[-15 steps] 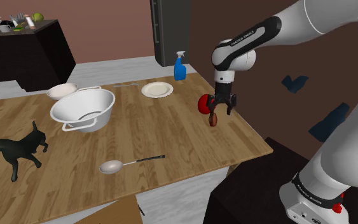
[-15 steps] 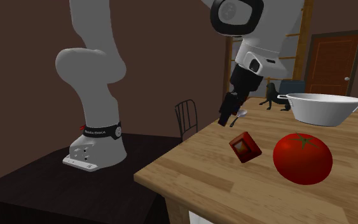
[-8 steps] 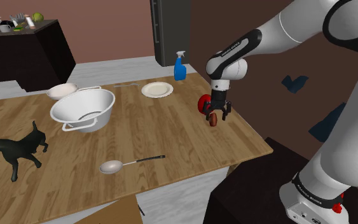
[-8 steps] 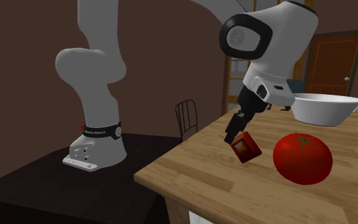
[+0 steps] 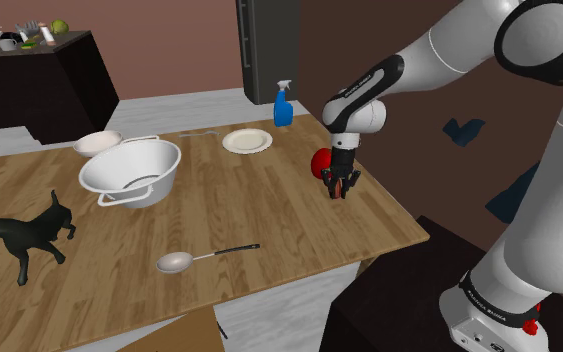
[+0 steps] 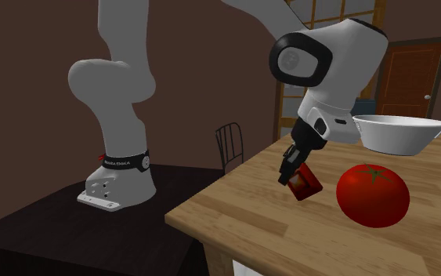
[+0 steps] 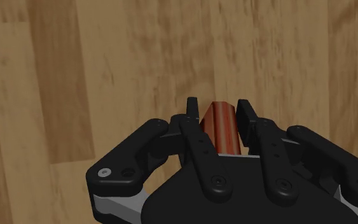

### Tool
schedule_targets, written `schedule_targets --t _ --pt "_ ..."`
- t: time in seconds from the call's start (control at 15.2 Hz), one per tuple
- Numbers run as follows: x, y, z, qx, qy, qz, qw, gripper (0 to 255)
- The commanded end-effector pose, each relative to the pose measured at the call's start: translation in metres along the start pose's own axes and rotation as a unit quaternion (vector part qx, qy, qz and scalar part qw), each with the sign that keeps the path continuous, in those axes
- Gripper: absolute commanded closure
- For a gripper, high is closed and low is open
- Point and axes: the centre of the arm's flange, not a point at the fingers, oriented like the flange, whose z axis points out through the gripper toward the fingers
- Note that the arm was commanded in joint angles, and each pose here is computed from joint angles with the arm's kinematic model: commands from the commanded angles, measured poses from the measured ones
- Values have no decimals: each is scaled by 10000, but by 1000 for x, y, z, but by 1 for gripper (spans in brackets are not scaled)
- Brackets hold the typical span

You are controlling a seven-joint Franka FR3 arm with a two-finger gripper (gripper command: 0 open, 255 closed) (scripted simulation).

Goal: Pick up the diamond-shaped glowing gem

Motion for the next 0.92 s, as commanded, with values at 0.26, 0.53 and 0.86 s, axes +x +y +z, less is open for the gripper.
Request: schedule_targets --t 0.26,0.53,0.86 --pt "0 0 0 0 2 3 10000 255" --pt "-4 -1 -9 0 1 2 10000 255" --pt "-14 -5 -33 0 1 2 10000 255"
